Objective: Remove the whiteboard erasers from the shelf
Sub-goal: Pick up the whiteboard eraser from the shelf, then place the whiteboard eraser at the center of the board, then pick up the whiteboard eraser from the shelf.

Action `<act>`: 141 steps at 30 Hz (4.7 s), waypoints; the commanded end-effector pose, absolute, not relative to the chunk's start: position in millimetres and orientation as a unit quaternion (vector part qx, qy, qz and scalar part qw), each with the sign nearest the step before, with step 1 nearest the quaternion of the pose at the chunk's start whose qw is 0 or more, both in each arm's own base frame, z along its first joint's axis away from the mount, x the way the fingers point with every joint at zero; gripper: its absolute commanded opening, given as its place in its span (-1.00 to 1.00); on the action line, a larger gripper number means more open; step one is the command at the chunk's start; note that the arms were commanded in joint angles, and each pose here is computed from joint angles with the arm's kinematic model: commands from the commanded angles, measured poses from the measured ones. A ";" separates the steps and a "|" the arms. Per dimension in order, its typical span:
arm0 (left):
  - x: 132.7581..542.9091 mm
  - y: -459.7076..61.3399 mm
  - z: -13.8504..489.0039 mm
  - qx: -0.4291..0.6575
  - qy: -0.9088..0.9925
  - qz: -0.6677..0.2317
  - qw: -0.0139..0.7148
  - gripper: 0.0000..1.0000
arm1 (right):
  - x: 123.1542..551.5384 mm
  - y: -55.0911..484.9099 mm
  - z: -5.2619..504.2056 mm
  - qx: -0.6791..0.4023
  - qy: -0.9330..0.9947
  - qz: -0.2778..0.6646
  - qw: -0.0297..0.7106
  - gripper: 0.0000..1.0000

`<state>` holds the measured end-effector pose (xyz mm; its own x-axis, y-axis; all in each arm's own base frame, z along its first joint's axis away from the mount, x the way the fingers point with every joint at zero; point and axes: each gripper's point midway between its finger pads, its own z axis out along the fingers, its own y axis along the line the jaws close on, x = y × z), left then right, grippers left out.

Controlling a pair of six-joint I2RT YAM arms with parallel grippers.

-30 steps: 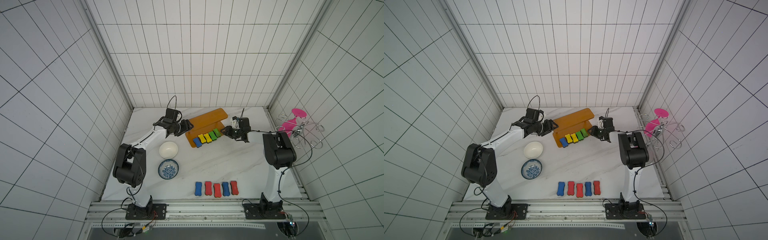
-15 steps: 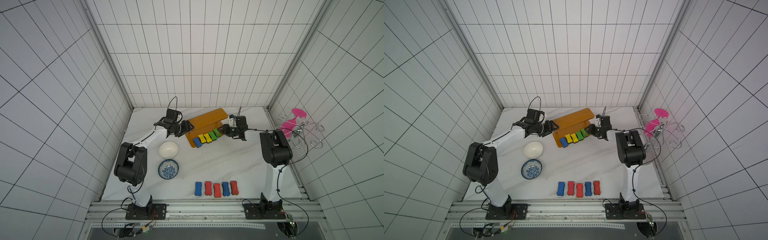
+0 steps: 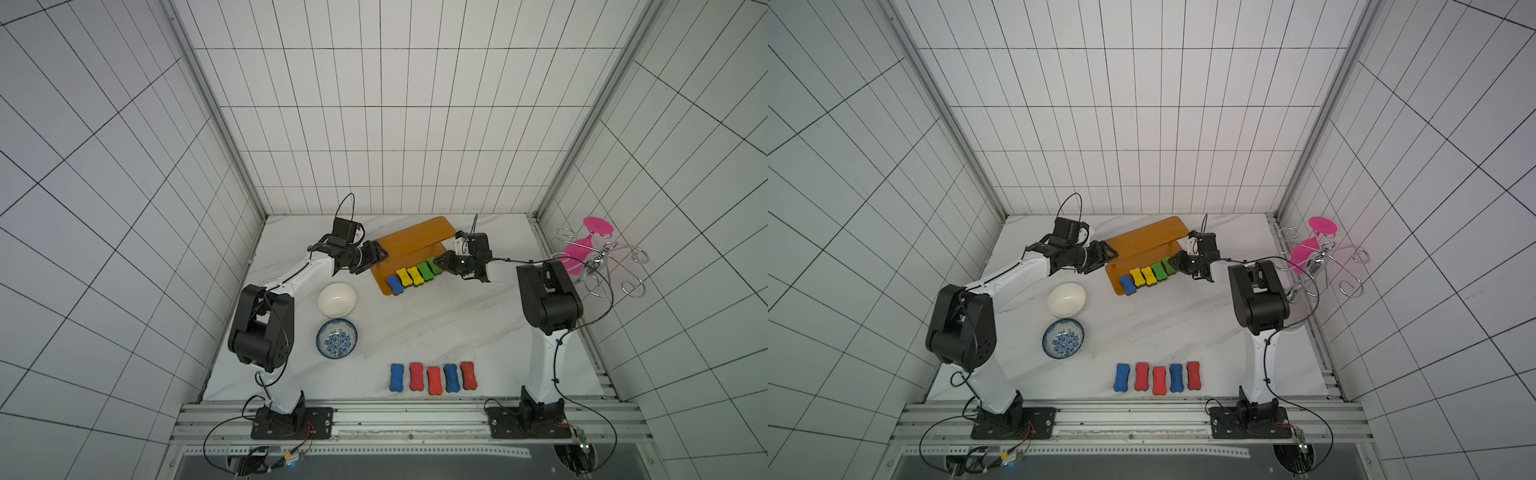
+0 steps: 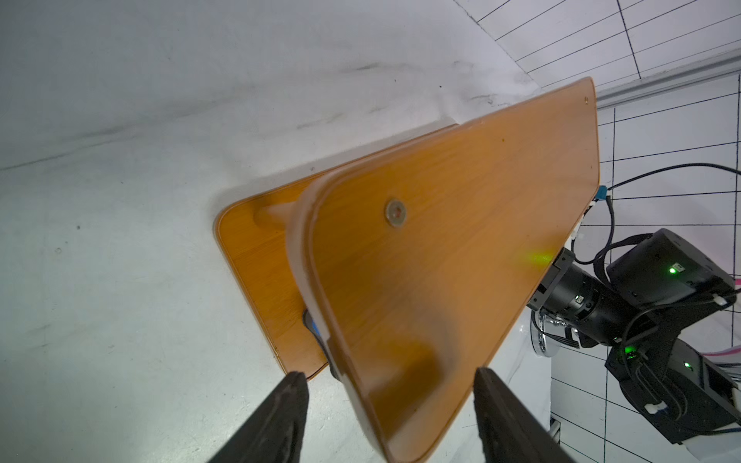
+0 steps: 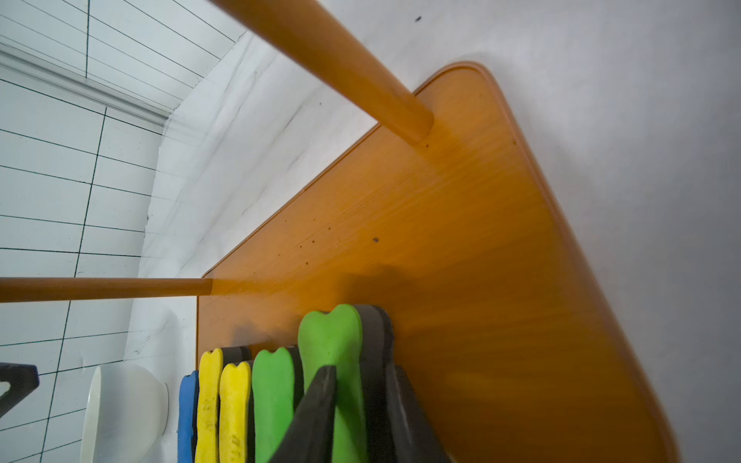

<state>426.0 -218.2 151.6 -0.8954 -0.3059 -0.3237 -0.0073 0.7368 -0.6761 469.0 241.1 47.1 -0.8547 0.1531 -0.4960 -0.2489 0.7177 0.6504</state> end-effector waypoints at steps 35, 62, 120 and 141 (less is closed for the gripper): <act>405.1 -205.4 170.4 -0.095 0.902 -0.343 0.246 0.36 | 355.0 192.6 80.9 0.073 0.899 0.312 0.297 -1.00; 393.4 -199.6 167.4 -0.094 0.900 -0.339 0.258 0.36 | 199.6 149.4 28.2 0.060 0.927 0.266 0.257 -1.00; 403.2 -201.9 178.5 -0.076 0.895 -0.354 0.260 0.45 | 319.1 224.2 128.8 -0.016 0.855 0.407 0.322 -0.40; 413.2 -204.9 159.4 -0.075 0.904 -0.351 0.232 0.45 | 435.5 255.7 77.9 0.013 0.838 0.449 0.311 -0.32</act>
